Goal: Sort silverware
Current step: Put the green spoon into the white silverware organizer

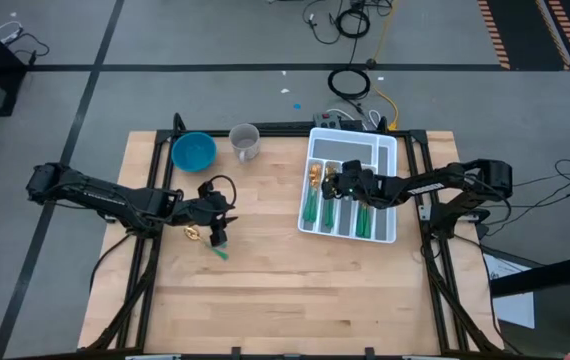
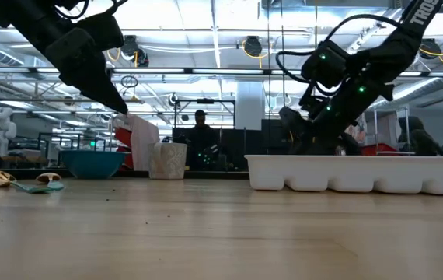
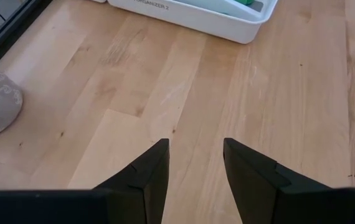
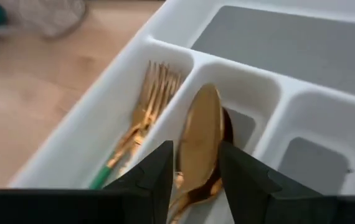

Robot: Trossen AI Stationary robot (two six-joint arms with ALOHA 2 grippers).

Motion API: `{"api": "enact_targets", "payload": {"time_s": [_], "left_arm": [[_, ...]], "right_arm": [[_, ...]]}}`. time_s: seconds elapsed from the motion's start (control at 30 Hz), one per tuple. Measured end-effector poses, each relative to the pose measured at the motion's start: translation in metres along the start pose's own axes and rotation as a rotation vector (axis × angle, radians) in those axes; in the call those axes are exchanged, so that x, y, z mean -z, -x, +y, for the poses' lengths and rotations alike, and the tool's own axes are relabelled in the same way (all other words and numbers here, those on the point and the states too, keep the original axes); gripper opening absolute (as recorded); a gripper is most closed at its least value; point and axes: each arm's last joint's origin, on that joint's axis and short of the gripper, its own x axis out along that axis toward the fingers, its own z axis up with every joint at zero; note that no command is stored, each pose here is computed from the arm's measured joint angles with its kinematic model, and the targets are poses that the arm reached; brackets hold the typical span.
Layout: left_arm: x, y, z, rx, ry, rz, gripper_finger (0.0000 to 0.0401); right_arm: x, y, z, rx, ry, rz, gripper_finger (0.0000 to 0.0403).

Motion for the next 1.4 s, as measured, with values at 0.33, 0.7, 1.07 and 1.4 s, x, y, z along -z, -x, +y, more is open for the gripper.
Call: {"api": "enact_targets", "payload": {"time_s": [0.33, 0.7, 1.07, 1.4], "left_arm": [[0.000, 0.000, 0.000, 0.001, 0.007, -0.001, 0.0160], [0.011, -0.001, 0.008, -0.045, -0.142, 0.125, 0.0160], [0.032, -0.037, 0.012, -0.016, -0.242, 0.426, 0.0160], [0.019, -0.050, -0.009, 0.074, -0.366, 0.628, 0.0160]], "right_arm": [[-0.026, 0.013, 0.026, 0.210, 0.318, 0.047, 0.0121], [-0.080, 0.107, 0.088, 0.140, 0.726, -0.047, 0.0121], [-0.101, 0.228, 0.066, -0.017, 0.736, -0.130, 0.0121], [-0.088, 0.248, 0.045, -0.033, 0.752, -0.058, 0.0121]]}}
